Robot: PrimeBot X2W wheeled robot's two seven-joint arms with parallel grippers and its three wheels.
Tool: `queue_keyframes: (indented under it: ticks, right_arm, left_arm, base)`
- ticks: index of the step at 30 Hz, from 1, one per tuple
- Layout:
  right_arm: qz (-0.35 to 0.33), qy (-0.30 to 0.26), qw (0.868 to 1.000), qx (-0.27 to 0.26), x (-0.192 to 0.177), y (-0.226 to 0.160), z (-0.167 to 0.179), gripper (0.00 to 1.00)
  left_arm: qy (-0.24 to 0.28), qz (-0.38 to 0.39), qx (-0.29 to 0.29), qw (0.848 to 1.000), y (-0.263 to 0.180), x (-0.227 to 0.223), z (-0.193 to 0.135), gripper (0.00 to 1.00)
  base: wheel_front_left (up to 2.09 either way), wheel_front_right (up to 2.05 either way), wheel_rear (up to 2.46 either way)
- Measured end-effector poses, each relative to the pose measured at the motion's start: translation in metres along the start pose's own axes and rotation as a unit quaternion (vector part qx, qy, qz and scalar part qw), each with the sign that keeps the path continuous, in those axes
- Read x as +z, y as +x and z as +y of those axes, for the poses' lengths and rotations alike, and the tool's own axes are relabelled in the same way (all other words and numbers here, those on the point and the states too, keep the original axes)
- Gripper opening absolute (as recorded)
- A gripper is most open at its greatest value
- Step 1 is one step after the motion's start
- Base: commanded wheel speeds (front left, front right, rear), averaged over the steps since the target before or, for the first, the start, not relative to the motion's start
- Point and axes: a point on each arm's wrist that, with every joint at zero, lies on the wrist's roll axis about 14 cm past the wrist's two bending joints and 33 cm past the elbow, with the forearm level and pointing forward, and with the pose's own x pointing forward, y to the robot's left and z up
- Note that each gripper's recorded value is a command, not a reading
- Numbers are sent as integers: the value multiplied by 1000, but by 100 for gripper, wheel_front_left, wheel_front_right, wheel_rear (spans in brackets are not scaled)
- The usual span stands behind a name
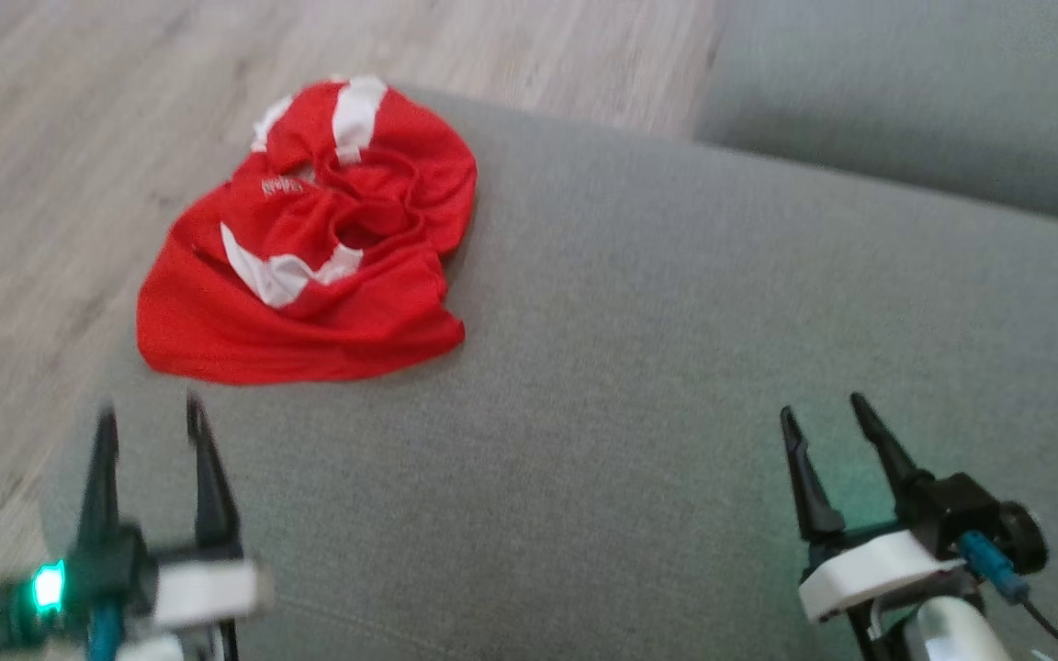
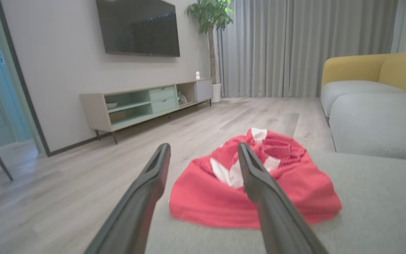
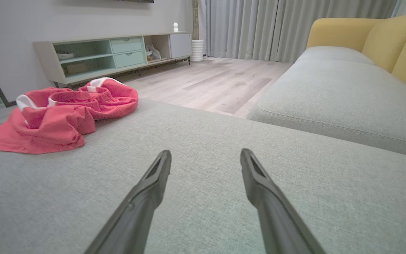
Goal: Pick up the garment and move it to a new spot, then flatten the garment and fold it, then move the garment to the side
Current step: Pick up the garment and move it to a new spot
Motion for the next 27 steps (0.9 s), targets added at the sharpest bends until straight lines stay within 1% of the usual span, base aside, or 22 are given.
queue_keyframes:
  ticks: [2, 3, 6, 8, 10, 13, 15, 17, 18, 20, 23, 25, 27]
  right_arm:
    - [8, -8, 1000, -5, -7, 5, -7, 100]
    - [20, -18, 1000, -8, -17, 10, -13, 100]
    - [35, -33, 999, -7, -30, 20, -20, 100]
    - [41, -44, 998, -6, -37, 27, -25, 100]
    - [43, -52, 998, -7, -43, 34, -32, 100]
    - [46, -67, 997, -14, -50, 44, -52, 100]
    - [49, -74, 996, -19, -57, 48, -65, 100]
    - [54, -78, 995, -20, -65, 50, -72, 100]
    - [54, -78, 995, -20, -67, 51, -74, 100]
    - [51, -76, 996, -24, -68, 51, -77, 100]
    - [48, -78, 995, -29, -67, 50, -82, 100]
    - [45, -78, 995, -30, -67, 49, -84, 100]
    - [44, -78, 995, -33, -66, 48, -86, 100]
  left_arm:
    - [9, -30, -23, 999, 22, 20, -12, 100]
    - [16, -62, -46, 997, 47, 41, -25, 100]
    - [35, -80, -89, 992, 83, 56, -49, 100]
    - [62, -64, -125, 988, 108, 55, -65, 100]
    - [78, -49, -148, 985, 135, 57, -78, 100]
    - [106, -9, -188, 976, 170, 51, -109, 100]
    - [118, 35, -209, 970, 186, 35, -127, 100]
    - [121, 101, -220, 963, 192, 6, -137, 100]
    - [125, 137, -221, 957, 192, -12, -138, 100]
    - [142, 212, -223, 941, 185, -52, -134, 100]
    - [166, 307, -240, 906, 160, -102, -134, 100]
    - [182, 351, -240, 887, 148, -126, -127, 100]
    - [203, 367, -232, 878, 149, -135, -113, 100]
  base:
    - [0, 0, 0]
    - [0, 0, 0]
    - [0, 0, 0]
    - [0, 0, 0]
    - [0, 0, 0]
    - [0, 0, 0]
    - [0, 0, 0]
    - [0, 0, 0]
    - [0, 0, 0]
    - [0, 0, 0]
    - [0, 0, 0]
    - [0, 0, 0]
    - [0, 0, 0]
